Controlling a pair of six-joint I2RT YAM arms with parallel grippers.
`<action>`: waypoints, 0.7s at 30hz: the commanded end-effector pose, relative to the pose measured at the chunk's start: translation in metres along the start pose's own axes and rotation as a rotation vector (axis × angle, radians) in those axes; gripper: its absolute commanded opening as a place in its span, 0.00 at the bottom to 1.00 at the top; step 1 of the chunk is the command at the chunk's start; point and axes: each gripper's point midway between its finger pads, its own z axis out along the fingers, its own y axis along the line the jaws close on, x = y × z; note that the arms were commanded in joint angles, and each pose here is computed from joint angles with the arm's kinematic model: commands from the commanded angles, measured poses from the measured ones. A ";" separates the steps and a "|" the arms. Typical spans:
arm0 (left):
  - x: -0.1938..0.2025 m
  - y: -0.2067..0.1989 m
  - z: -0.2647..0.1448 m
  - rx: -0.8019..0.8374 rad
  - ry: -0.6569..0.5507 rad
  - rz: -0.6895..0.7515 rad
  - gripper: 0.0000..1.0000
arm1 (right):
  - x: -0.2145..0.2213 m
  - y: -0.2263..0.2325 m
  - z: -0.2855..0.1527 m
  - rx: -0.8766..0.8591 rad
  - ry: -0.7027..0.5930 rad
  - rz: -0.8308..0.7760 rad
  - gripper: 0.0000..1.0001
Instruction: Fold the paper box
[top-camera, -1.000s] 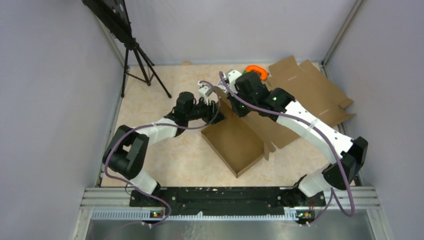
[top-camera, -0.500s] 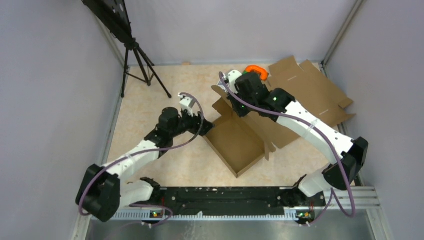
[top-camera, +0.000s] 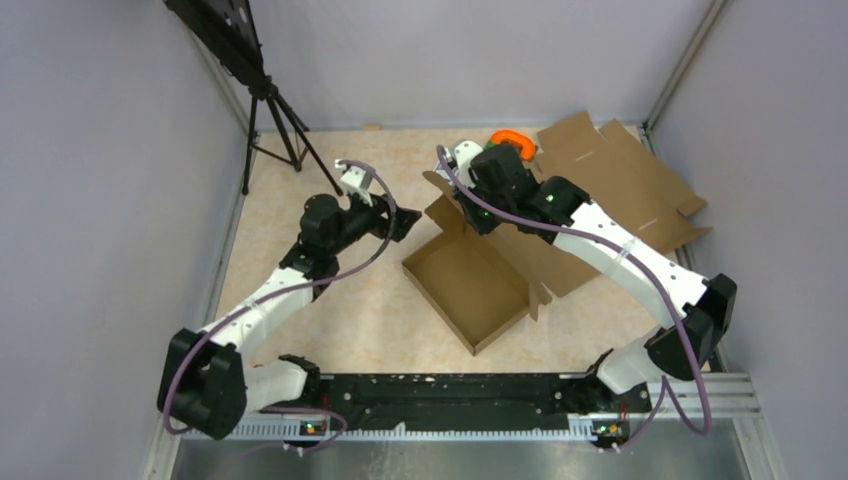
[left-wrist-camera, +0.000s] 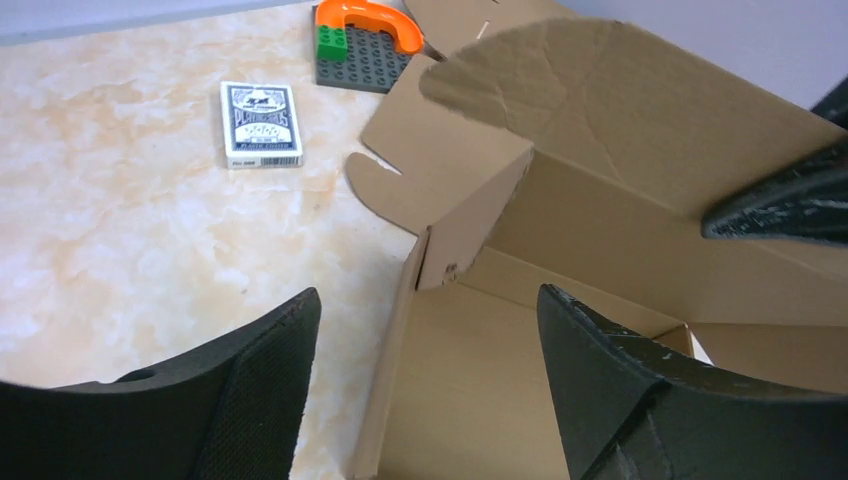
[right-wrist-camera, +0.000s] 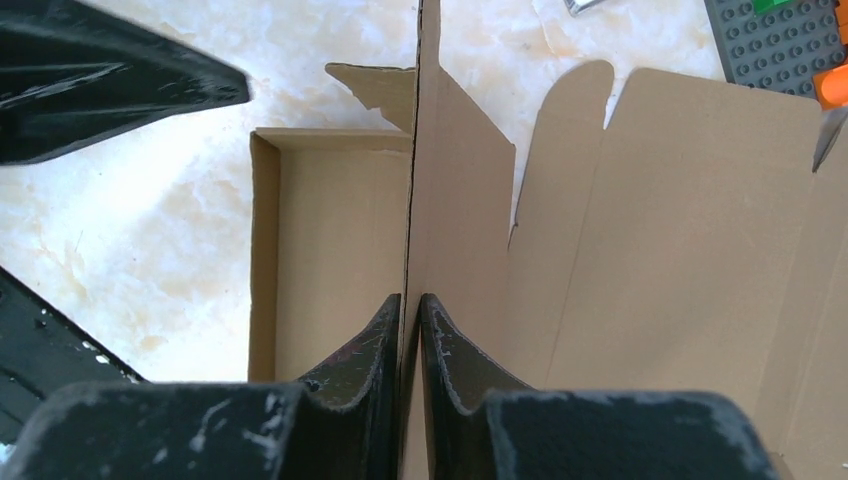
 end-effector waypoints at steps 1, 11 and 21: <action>-0.030 -0.021 0.022 0.160 -0.058 0.038 0.77 | -0.011 0.004 -0.019 -0.015 -0.048 -0.018 0.11; -0.023 -0.033 0.048 0.284 0.006 0.032 0.60 | -0.012 0.003 -0.022 -0.010 -0.047 -0.015 0.13; -0.006 -0.038 0.057 0.284 0.062 0.076 0.23 | -0.014 0.000 -0.025 0.011 -0.050 -0.006 0.25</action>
